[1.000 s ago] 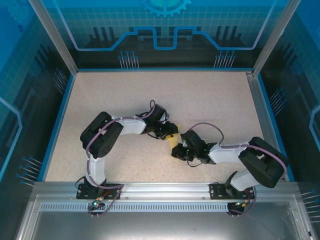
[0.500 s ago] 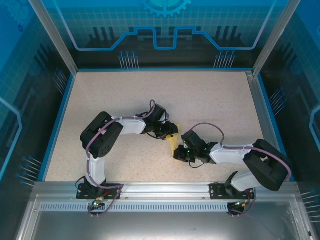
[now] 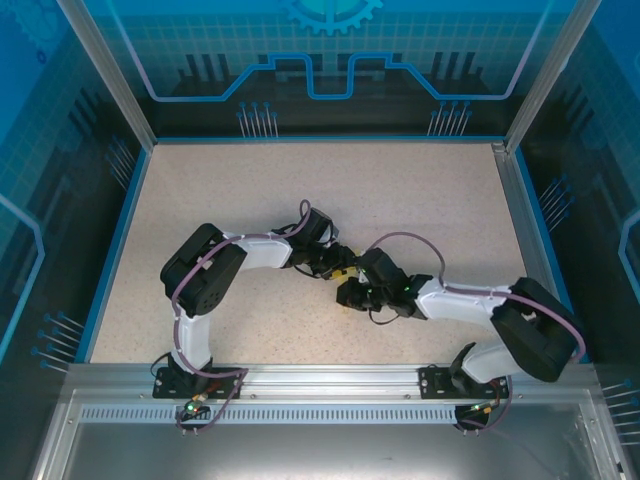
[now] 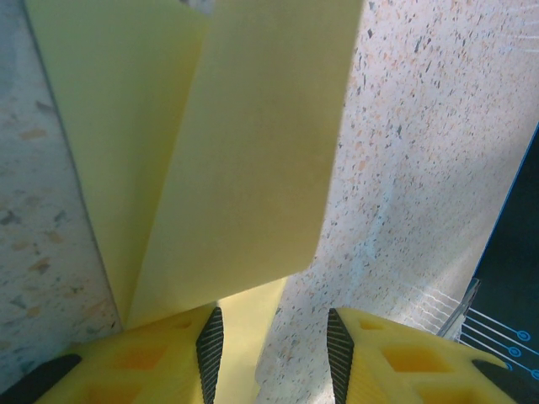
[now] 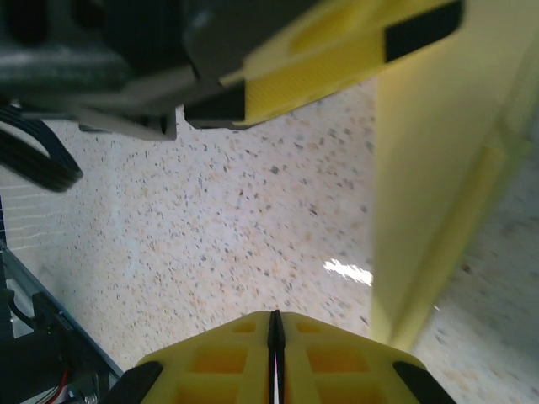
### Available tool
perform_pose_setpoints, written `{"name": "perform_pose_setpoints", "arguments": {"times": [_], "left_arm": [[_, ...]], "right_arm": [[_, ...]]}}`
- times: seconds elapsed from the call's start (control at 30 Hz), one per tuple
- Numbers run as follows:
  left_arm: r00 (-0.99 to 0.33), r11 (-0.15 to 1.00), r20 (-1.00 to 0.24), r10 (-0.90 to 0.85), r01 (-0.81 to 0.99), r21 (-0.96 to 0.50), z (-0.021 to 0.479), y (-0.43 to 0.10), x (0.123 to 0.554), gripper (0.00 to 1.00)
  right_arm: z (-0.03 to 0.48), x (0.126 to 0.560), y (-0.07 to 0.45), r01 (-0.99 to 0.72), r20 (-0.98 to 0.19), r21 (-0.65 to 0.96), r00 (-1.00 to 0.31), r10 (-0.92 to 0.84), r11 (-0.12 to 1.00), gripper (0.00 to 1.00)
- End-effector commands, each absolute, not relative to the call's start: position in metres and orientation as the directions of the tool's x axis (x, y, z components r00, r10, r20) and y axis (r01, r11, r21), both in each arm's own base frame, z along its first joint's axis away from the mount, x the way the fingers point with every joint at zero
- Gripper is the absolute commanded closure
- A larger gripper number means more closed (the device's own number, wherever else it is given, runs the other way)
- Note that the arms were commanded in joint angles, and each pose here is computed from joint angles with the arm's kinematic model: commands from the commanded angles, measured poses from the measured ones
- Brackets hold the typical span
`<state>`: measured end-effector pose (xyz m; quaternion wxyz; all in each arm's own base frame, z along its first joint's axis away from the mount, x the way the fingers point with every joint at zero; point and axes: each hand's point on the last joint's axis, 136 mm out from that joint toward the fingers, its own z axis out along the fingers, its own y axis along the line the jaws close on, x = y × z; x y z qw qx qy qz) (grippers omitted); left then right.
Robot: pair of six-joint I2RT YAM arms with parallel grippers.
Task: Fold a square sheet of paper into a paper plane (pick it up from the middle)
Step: Fold the wing for the fifth time at the center of the table.
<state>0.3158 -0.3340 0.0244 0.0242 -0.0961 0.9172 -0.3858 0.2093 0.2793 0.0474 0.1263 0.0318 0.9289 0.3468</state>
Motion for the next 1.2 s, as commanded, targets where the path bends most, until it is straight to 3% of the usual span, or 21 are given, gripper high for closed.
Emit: {"name": "perform_pose_setpoints", "arguments": {"times": [0.0, 0.2, 0.53, 0.73, 1.0, 1.17], "left_arm": [[-0.969, 0.754, 0.110, -0.220, -0.240, -0.612, -0.005, -0.315, 0.296, 0.58], [-0.970, 0.757, 0.110, -0.219, -0.240, -0.608, -0.005, -0.314, 0.295, 0.58], [-0.969, 0.756, 0.115, -0.221, -0.244, -0.607, -0.003, -0.314, 0.294, 0.58], [-0.962, 0.748, 0.130, -0.238, -0.267, -0.607, -0.002, -0.315, 0.288, 0.57], [-0.962, 0.747, 0.135, -0.239, -0.271, -0.607, 0.000, -0.322, 0.287, 0.57], [-0.961, 0.749, 0.134, -0.242, -0.273, -0.604, 0.001, -0.322, 0.287, 0.57]], "right_arm": [[0.034, 0.209, 0.288, -0.010, -0.170, 0.655, -0.976, 0.134, 0.756, 0.90], [-0.006, 0.184, 0.253, 0.081, -0.094, 0.554, -0.983, 0.160, 0.828, 0.90], [-0.025, 0.153, 0.222, 0.121, -0.016, 0.530, -0.988, 0.153, 0.839, 0.89], [0.003, 0.165, 0.226, 0.066, -0.080, 0.588, -0.987, 0.138, 0.806, 0.88], [0.061, 0.205, 0.242, -0.028, -0.252, 0.681, -0.947, 0.199, 0.731, 0.85], [0.072, 0.220, 0.255, -0.045, -0.266, 0.713, -0.940, 0.212, 0.699, 0.82]]}}
